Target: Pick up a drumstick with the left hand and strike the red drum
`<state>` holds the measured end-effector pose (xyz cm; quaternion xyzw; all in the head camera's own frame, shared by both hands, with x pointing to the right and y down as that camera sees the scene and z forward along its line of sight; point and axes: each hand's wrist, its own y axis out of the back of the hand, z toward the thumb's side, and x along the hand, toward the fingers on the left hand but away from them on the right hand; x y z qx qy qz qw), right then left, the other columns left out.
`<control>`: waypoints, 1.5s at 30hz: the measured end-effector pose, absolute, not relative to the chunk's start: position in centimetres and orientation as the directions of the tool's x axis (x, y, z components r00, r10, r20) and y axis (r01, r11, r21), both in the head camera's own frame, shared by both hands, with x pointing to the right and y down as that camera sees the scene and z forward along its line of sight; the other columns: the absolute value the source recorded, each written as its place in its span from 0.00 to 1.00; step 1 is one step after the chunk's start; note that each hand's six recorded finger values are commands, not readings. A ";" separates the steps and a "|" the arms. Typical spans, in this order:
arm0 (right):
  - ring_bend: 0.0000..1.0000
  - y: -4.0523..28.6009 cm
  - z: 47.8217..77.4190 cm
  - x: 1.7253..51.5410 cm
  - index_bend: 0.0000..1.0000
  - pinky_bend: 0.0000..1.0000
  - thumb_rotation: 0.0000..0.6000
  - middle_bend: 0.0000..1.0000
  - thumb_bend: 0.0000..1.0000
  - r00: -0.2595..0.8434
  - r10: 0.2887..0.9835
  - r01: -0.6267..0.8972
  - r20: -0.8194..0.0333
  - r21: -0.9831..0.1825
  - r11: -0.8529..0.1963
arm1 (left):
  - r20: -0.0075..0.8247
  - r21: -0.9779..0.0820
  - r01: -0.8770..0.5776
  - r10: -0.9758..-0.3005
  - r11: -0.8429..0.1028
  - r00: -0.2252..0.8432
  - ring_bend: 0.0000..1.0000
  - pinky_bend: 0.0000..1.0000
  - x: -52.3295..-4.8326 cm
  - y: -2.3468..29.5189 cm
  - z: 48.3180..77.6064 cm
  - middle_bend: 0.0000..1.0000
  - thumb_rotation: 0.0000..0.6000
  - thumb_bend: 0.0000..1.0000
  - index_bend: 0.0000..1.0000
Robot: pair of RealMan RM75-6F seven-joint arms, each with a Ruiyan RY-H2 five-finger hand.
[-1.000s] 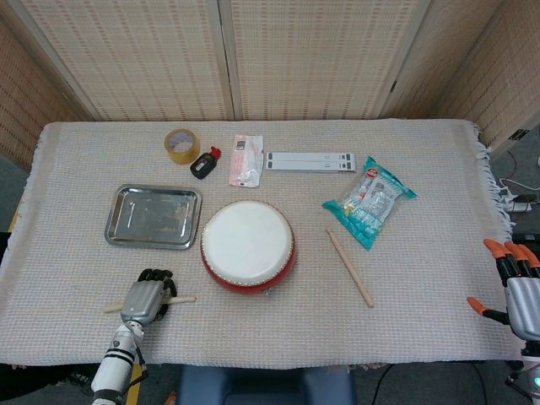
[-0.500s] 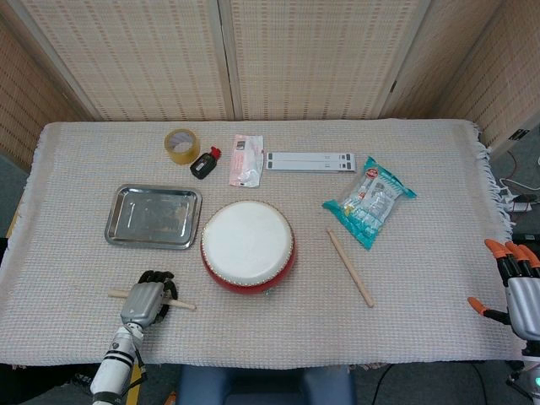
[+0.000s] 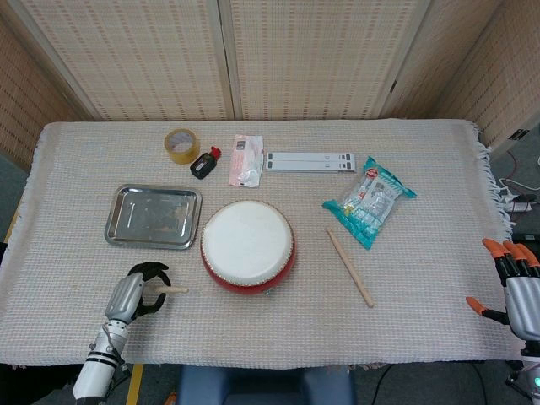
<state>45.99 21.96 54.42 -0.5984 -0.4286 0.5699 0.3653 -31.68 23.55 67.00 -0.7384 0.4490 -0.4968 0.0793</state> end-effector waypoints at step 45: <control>0.01 21.9 53.0 44.8 0.11 0.10 1.00 0.13 0.08 -0.016 0.939 0.070 -0.344 -0.937 -0.342 | 0.680 0.463 -0.880 -0.678 0.102 0.279 0.16 0.18 -39.5 21.8 69.8 0.26 1.00 0.41 0.45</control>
